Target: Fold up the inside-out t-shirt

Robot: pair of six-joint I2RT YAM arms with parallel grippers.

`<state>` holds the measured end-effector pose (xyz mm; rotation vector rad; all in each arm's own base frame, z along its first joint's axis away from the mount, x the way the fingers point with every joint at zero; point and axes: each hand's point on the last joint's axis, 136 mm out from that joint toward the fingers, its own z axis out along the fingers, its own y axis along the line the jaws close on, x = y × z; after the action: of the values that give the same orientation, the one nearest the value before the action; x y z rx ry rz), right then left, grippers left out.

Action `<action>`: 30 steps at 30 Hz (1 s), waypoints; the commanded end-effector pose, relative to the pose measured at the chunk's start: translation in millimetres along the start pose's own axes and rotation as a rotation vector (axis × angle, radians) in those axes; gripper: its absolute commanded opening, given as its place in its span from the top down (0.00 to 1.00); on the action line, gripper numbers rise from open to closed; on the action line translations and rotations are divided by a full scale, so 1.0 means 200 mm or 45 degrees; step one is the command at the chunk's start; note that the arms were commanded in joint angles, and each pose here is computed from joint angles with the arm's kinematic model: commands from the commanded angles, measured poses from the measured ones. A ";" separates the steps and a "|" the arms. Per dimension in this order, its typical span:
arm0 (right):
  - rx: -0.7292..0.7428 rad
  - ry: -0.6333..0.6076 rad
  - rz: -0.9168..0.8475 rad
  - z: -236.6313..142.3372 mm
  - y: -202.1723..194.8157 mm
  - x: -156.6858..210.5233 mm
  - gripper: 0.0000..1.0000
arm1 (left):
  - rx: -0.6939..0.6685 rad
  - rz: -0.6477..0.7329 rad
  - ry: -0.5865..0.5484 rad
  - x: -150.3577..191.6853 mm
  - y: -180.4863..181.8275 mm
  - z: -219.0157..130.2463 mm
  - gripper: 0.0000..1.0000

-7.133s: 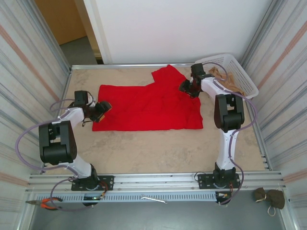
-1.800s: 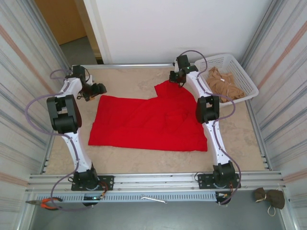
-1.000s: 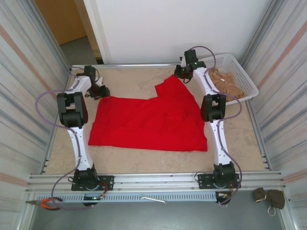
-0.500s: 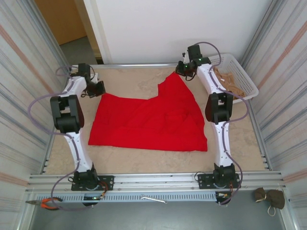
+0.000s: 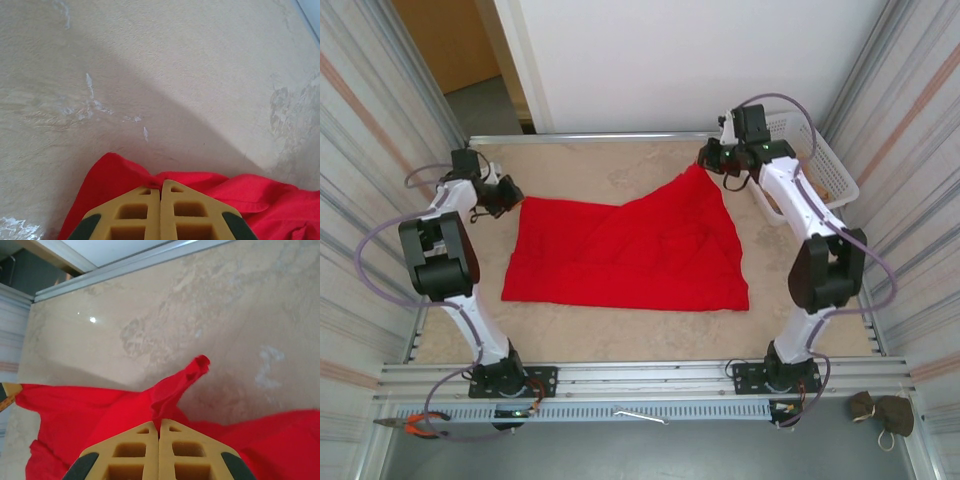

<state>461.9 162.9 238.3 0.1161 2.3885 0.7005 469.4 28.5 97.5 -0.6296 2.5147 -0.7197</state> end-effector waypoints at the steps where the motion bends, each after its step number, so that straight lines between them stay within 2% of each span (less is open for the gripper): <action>1: 0.007 -0.095 0.015 -0.16 0.03 0.02 1.00 | 0.114 -0.054 -0.075 -0.04 -0.08 -0.11 1.00; 13: 0.095 -0.157 0.095 -0.49 -0.08 0.40 1.00 | 0.185 -0.329 -0.159 0.14 0.06 -0.31 1.00; 26: 0.201 -0.105 0.237 -0.60 -0.30 0.87 1.00 | 0.135 -0.451 -0.136 0.39 0.25 -0.33 1.00; 28: 0.217 -0.080 0.271 -0.59 -0.34 0.98 1.00 | 0.113 -0.465 -0.119 0.43 0.28 -0.31 0.93; 30: 0.260 -0.043 0.306 -0.58 -0.40 1.10 1.00 | 0.091 -0.489 -0.101 0.46 0.32 -0.29 0.75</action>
<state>243.9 107.5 173.5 0.3884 2.3871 0.6035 353.0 45.9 79.2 -1.0938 2.3183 -0.9072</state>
